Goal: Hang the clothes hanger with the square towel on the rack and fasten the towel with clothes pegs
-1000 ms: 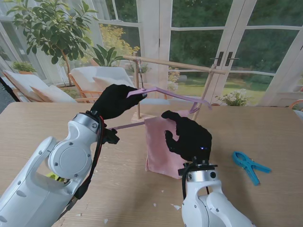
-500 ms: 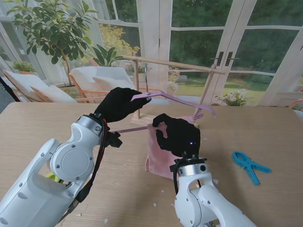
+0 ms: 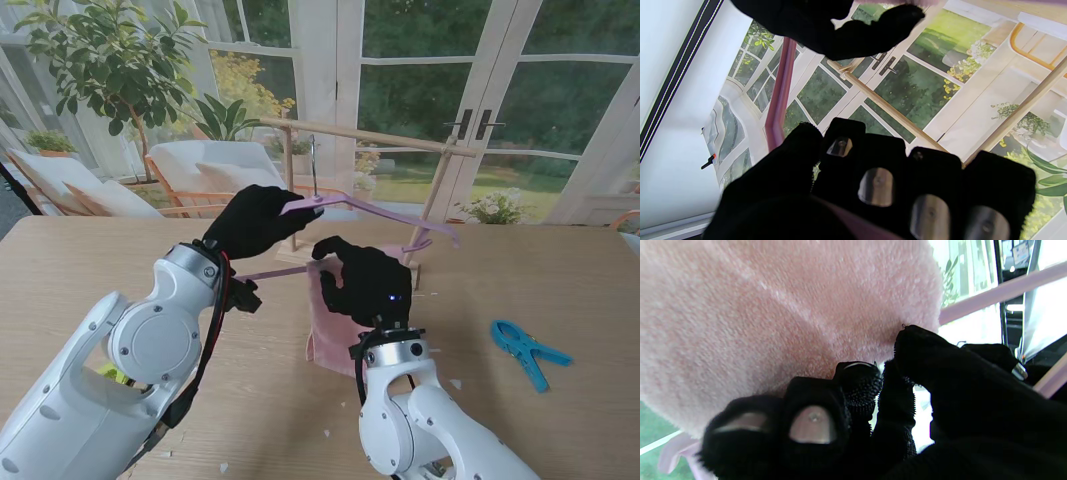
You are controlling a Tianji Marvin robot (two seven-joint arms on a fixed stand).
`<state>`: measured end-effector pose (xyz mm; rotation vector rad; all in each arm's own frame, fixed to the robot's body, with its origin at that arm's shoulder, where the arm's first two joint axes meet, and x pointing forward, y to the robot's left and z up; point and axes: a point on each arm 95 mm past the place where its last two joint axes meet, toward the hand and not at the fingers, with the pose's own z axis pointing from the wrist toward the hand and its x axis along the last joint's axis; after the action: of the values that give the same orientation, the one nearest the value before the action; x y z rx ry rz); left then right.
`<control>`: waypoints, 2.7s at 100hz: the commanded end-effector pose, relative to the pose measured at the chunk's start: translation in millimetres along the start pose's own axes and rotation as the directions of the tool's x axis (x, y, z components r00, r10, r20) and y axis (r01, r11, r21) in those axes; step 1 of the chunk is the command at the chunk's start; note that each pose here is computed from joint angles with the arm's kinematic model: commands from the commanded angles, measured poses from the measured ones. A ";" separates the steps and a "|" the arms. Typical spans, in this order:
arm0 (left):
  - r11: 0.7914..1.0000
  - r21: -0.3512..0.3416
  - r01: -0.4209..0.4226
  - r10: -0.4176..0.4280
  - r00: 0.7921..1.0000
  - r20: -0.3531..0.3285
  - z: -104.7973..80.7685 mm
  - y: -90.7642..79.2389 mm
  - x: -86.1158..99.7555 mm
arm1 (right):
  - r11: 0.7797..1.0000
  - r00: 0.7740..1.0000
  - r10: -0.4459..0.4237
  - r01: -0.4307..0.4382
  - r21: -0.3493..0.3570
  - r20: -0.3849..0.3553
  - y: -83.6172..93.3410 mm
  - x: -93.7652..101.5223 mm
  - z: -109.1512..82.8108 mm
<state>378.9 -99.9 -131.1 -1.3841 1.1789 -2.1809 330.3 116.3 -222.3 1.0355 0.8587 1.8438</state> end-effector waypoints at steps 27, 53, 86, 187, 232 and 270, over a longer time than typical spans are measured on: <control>1.000 -0.009 0.009 -0.009 1.000 -0.018 0.7 -0.9 8.1 | 0.999 0.999 0.037 -0.037 0.009 -0.001 -6.4 10.7 5.7; 1.000 -0.027 0.010 -0.011 1.000 -0.007 3.4 7.1 9.6 | 0.998 0.998 0.057 -0.056 0.028 -0.022 -11.2 27.6 9.9; 1.000 -0.010 -0.001 0.001 1.000 -0.002 2.0 1.3 6.7 | 0.997 0.999 0.046 -0.044 0.056 -0.029 -8.1 29.0 7.1; 0.998 0.053 -0.033 0.031 0.999 0.040 -2.0 -21.3 -9.3 | 0.991 0.990 -0.111 0.103 0.083 0.093 103.4 -45.4 -72.9; 0.998 0.056 -0.036 0.034 0.999 0.025 -4.1 -29.7 -4.3 | 0.932 0.896 -0.328 0.256 0.256 0.300 113.1 -127.6 -117.6; 0.998 0.044 -0.037 0.036 0.999 0.012 -4.2 -29.7 -1.8 | 0.888 0.787 -0.440 0.311 0.338 0.432 91.0 -206.2 -136.8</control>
<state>384.0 -76.2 -114.5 -1.3544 1.1226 -2.1436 239.8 -117.6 -262.1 1.2837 0.9186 1.1006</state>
